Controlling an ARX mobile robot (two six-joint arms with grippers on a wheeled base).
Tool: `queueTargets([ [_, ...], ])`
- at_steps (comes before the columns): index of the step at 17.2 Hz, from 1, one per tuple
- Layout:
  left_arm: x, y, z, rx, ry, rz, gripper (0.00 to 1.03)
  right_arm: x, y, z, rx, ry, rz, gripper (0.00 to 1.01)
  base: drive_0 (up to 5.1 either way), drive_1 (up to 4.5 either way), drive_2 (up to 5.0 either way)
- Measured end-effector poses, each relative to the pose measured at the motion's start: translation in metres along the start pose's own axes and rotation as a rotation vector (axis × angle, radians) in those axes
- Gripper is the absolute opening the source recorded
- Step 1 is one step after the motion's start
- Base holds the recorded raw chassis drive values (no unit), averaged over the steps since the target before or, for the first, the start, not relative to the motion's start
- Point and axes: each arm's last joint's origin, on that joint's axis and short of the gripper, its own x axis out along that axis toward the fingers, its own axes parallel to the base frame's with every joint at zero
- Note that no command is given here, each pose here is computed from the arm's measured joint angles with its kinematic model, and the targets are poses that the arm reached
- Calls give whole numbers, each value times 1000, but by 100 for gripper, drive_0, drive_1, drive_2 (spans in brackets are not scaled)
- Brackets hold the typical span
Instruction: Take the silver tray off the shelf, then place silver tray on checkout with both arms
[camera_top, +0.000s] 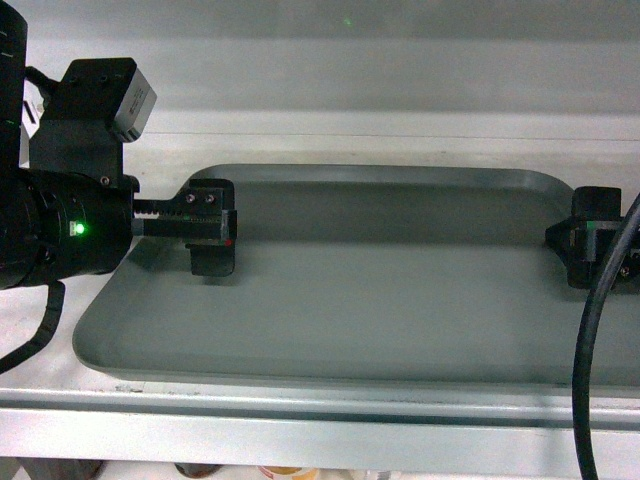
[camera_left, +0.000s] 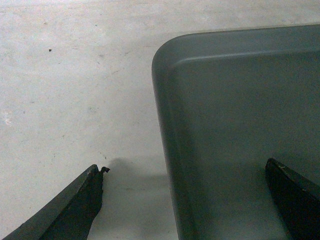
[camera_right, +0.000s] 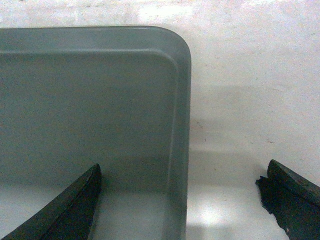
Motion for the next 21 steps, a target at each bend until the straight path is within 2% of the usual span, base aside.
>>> queueTargets([
  [4, 1, -1, 0, 2, -3, -1, 98, 0, 0, 0, 0, -1, -1, 98, 0, 0, 0],
  [5, 1, -2, 0, 2, -5, -4, 94, 0, 0, 0, 1, -2, -3, 92, 0, 0, 0],
  [6, 1, -3, 0, 3, -7, -12, 83, 0, 0, 0, 1, -4, -3, 82, 0, 0, 0],
  [9, 0, -5, 0, 11, -10, -24, 60, 1, 0, 0, 4, -5, 0, 58, 0, 0, 0],
  [12, 0, -3, 0, 15, -11, -16, 33, 1, 4, 0, -2, -7, 10, 30, 0, 0, 0],
  [14, 1, -1, 0, 12, -12, -1, 17, 1, 6, 0, -5, -9, 0, 14, 0, 0, 0],
  [15, 1, 1, 0, 6, -13, 7, 9, 1, 5, 0, 7, -13, -2, 6, 0, 0, 0],
  [16, 0, 1, 0, -26, -16, 8, 4, 0, 5, 1, 43, -16, -3, 3, 0, 0, 0],
  [18, 0, 1, 0, -47, -16, 7, 4, 0, 5, 1, 67, -17, -4, 3, 0, 0, 0],
  [20, -3, -1, 0, -40, -15, 8, 4, -4, 5, 2, 68, -26, -18, 3, 0, 0, 0],
  [21, -9, -6, -2, -25, -7, 5, 4, -15, 7, 4, 34, -54, -40, 3, 0, 0, 0],
])
